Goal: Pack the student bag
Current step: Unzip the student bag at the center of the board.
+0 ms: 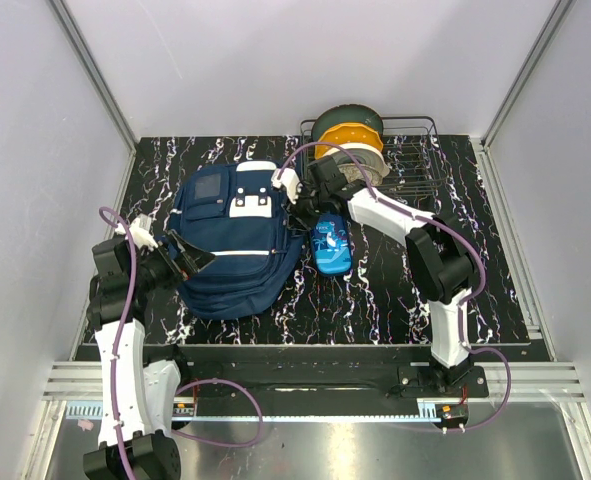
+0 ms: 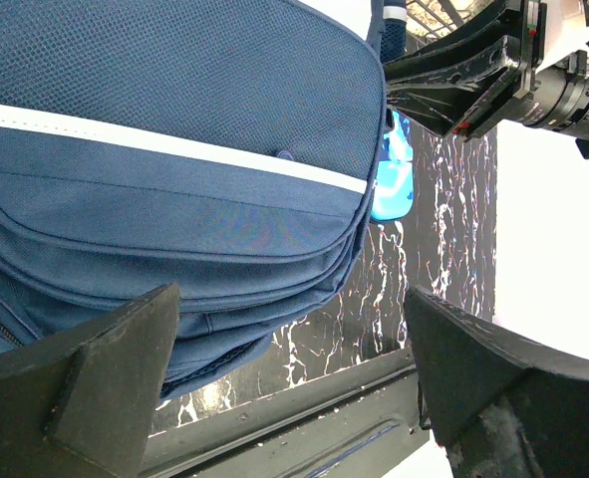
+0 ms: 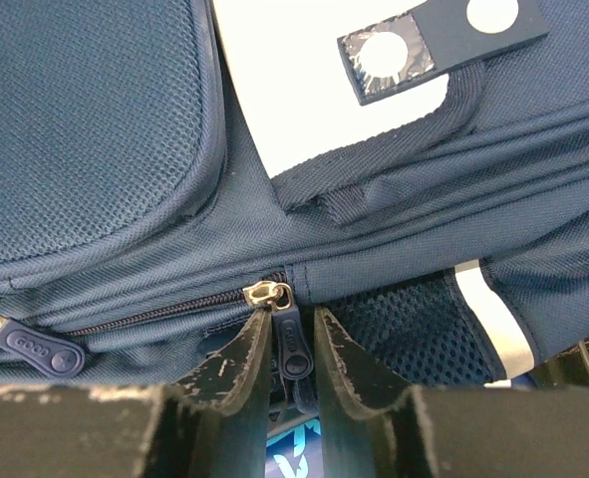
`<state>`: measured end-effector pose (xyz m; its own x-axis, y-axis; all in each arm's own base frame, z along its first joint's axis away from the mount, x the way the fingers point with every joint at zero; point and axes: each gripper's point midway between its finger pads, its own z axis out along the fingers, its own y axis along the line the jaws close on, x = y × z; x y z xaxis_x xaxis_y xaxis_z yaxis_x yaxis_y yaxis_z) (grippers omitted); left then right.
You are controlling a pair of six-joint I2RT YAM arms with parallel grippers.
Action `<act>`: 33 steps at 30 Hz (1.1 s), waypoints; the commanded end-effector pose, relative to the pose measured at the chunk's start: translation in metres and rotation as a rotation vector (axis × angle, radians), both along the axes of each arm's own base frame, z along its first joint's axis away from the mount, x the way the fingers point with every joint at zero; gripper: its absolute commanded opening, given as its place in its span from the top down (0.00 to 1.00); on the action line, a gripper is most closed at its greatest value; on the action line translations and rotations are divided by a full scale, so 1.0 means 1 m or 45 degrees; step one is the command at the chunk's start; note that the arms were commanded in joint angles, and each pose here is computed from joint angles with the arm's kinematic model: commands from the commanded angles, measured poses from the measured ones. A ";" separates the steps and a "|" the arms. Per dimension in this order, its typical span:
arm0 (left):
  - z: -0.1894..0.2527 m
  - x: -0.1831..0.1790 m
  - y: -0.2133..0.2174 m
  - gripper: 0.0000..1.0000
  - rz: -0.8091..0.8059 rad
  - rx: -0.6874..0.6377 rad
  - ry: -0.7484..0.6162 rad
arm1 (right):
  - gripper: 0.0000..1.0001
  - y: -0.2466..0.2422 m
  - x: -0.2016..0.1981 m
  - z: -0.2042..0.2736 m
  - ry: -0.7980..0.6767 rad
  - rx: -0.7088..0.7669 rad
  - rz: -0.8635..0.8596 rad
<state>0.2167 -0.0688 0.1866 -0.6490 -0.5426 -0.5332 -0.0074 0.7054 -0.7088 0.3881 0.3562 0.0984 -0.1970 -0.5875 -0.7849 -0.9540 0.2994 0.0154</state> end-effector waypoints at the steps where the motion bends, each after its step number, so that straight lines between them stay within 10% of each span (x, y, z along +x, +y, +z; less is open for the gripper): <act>1: 0.005 0.002 -0.001 0.01 -0.026 0.021 -0.053 | 0.76 0.014 0.011 0.021 -0.079 0.033 0.037; 7: 0.004 0.003 -0.001 0.01 -0.024 0.020 -0.049 | 1.00 0.015 0.005 0.012 -0.033 0.031 0.057; 33: 0.001 0.006 -0.001 0.01 -0.029 0.008 -0.031 | 1.00 0.006 -0.053 0.042 -0.583 -0.337 -0.001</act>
